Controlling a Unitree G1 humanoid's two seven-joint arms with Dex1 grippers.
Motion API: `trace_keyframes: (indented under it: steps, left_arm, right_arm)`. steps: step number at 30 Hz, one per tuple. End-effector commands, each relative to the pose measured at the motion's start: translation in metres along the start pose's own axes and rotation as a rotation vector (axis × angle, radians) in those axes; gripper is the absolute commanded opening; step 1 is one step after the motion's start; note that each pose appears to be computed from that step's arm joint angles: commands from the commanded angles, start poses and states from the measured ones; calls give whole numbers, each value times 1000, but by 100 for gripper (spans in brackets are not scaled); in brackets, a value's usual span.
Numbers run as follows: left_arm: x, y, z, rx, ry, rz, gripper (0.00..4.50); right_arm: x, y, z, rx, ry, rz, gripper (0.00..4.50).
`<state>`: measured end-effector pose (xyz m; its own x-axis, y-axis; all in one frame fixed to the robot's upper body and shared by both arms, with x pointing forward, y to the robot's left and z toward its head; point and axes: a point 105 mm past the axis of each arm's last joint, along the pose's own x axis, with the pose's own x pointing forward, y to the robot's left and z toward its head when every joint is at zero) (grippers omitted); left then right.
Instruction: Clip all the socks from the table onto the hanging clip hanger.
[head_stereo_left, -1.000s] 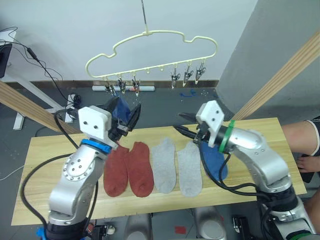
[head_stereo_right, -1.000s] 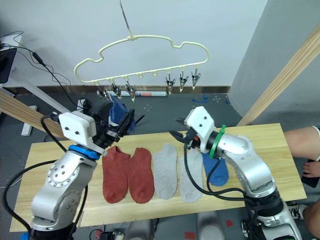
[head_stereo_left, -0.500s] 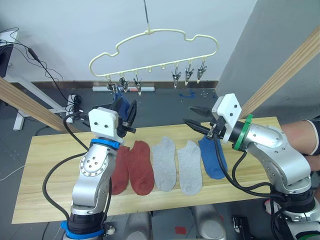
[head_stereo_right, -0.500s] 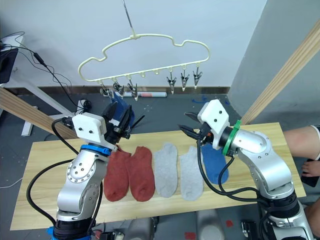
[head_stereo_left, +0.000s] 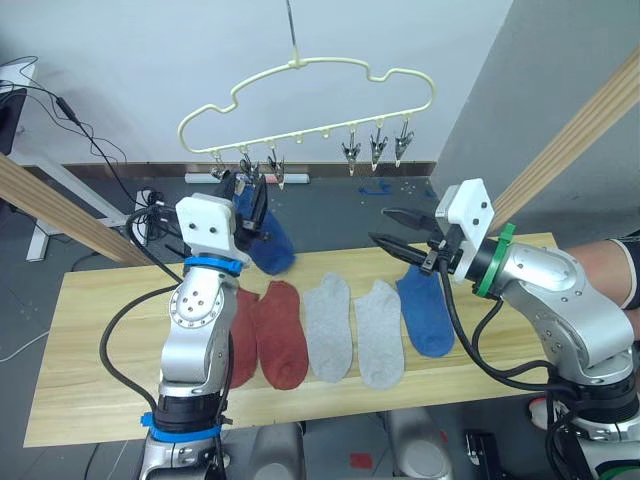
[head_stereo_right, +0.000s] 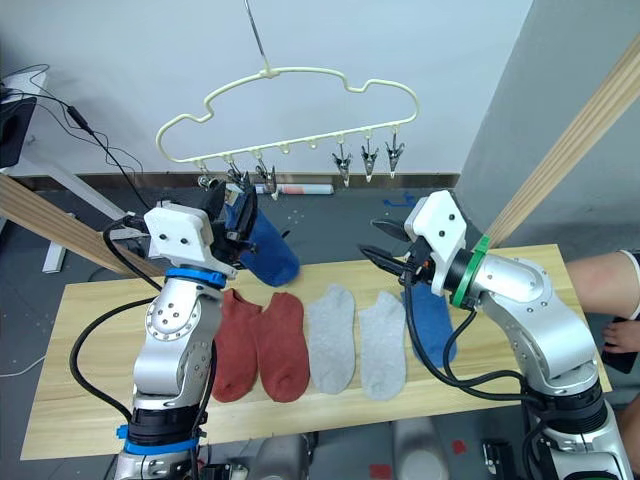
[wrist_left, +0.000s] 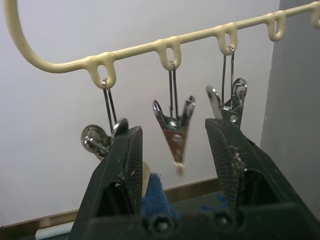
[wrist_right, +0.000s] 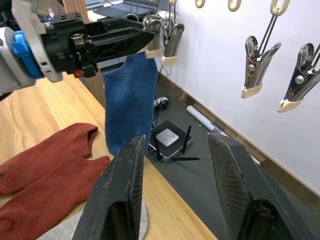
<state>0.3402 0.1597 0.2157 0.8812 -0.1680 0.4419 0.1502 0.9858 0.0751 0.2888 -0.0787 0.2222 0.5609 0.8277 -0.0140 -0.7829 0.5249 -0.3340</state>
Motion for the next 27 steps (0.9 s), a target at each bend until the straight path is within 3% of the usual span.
trace_keyframes:
  steps: [1, 27]
  left_arm:
    - [3, 2, 12, 12, -57, 5, 218]
    - [16, 5, 18, 15, -91, 47, 218]
  right_arm:
    - [-4, -1, 14, -22, -44, -10, 205]
    - [-7, 5, 18, 42, -66, 25, 205]
